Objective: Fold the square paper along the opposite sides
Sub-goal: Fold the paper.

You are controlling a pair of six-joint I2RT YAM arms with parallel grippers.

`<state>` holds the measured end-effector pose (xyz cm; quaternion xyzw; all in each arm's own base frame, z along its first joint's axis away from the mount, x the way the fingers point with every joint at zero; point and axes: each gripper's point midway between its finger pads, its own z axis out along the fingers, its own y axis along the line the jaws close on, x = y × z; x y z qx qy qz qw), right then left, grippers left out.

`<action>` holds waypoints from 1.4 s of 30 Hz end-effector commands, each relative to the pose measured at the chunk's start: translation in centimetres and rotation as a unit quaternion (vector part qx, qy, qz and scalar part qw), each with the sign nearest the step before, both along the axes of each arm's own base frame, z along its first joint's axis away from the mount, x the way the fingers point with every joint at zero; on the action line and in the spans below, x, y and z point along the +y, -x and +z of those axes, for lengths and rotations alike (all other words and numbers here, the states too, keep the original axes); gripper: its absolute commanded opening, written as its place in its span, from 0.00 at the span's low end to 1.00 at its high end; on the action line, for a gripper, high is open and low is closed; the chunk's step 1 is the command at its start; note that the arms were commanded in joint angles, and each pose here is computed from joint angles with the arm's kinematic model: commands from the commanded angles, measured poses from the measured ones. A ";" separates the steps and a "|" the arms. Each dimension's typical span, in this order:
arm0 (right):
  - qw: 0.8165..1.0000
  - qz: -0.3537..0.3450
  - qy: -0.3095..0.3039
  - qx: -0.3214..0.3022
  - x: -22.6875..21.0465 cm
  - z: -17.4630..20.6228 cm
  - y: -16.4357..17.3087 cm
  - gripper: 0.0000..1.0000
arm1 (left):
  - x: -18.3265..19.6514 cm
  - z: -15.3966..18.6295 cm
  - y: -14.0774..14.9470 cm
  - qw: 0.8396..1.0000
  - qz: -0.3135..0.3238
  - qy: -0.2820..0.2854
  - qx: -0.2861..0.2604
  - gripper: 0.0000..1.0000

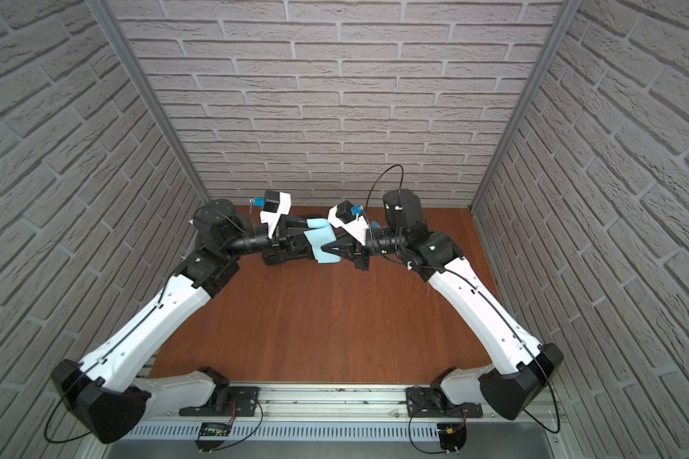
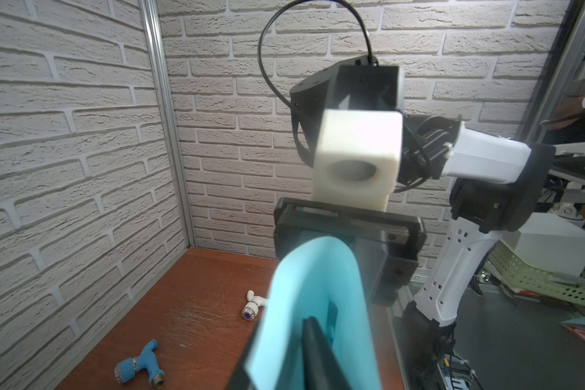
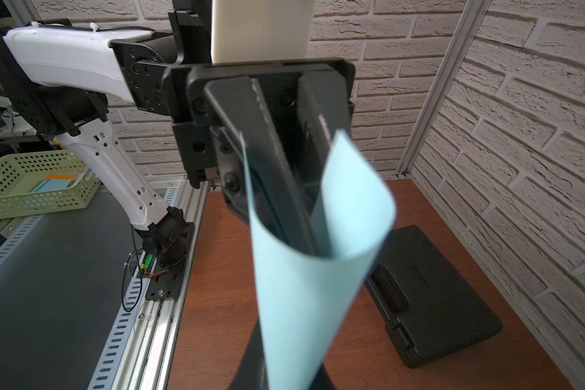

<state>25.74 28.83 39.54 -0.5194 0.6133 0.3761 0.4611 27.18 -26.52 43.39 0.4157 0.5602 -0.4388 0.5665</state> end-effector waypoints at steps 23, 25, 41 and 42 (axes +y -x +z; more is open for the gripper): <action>0.998 0.008 -0.046 -0.050 0.0 5.5 0.7 0.10 | 6.2 -0.1 -1.0 0.989 0.122 0.072 -0.032 0.98; 0.997 0.019 -0.055 -0.046 0.2 6.2 0.9 0.10 | 4.8 -1.0 -1.6 0.992 0.103 0.070 -0.019 0.98; 0.997 0.003 -0.042 -0.057 0.2 6.1 0.0 0.10 | 1.3 -1.9 1.6 0.999 -0.018 0.040 -0.014 0.98; 0.997 0.000 -0.042 -0.058 0.2 6.1 -0.1 0.10 | 1.2 -2.4 2.0 0.999 -0.025 0.030 -0.008 0.98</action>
